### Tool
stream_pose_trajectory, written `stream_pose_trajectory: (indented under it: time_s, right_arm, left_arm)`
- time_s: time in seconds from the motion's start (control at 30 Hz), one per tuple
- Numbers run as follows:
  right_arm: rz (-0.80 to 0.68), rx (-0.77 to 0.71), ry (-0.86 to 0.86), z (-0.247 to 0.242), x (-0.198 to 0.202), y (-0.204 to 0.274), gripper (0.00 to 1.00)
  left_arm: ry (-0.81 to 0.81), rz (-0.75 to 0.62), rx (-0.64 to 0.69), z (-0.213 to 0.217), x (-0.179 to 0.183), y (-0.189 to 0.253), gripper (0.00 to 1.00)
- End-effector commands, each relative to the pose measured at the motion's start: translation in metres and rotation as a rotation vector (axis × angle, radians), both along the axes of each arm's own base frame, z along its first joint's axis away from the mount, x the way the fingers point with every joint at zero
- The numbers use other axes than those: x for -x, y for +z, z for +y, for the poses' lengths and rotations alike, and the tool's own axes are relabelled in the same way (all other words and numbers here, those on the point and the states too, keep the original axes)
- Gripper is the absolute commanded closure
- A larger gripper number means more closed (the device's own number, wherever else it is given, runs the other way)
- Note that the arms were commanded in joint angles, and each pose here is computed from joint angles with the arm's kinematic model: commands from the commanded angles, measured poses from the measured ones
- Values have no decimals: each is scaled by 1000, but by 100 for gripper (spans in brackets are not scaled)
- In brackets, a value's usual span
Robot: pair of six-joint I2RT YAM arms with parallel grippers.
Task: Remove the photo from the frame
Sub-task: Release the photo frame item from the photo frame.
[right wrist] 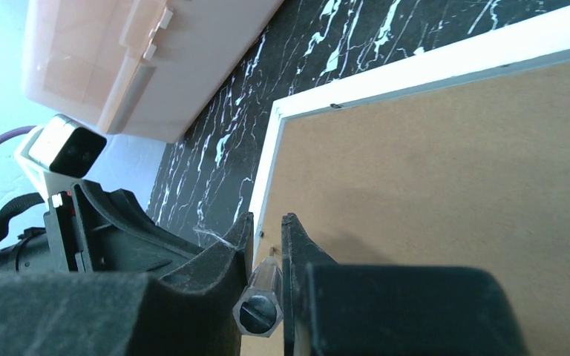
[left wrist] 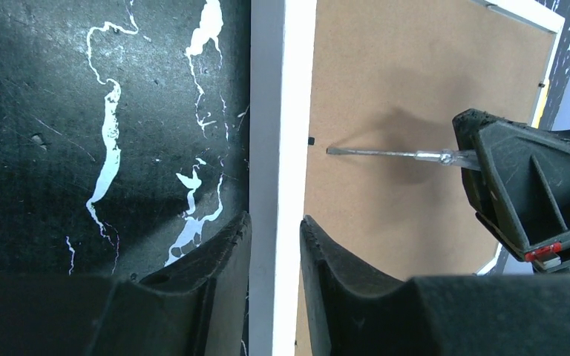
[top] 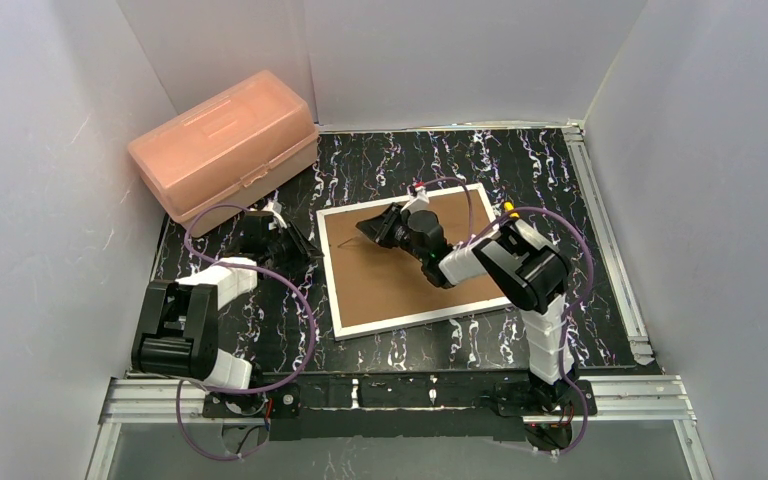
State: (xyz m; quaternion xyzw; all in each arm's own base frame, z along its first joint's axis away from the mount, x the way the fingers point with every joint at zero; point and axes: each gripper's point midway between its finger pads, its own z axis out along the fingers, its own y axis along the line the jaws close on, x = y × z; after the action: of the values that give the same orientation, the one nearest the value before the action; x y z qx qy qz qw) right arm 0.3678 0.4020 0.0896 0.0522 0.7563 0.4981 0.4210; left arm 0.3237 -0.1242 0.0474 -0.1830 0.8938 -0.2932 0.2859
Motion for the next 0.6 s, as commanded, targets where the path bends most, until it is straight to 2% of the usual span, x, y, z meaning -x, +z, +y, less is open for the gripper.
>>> stream_pose_trajectory:
  time_s: [0.0,0.57]
  right_arm:
    - [-44,-9,72,15,1,10,99]
    - [-38,-23,50,17,-5,6,99]
  left_arm:
    - [7,-38,3,0,-13,12,70]
    - [23,-41,5,0,-22,10,74]
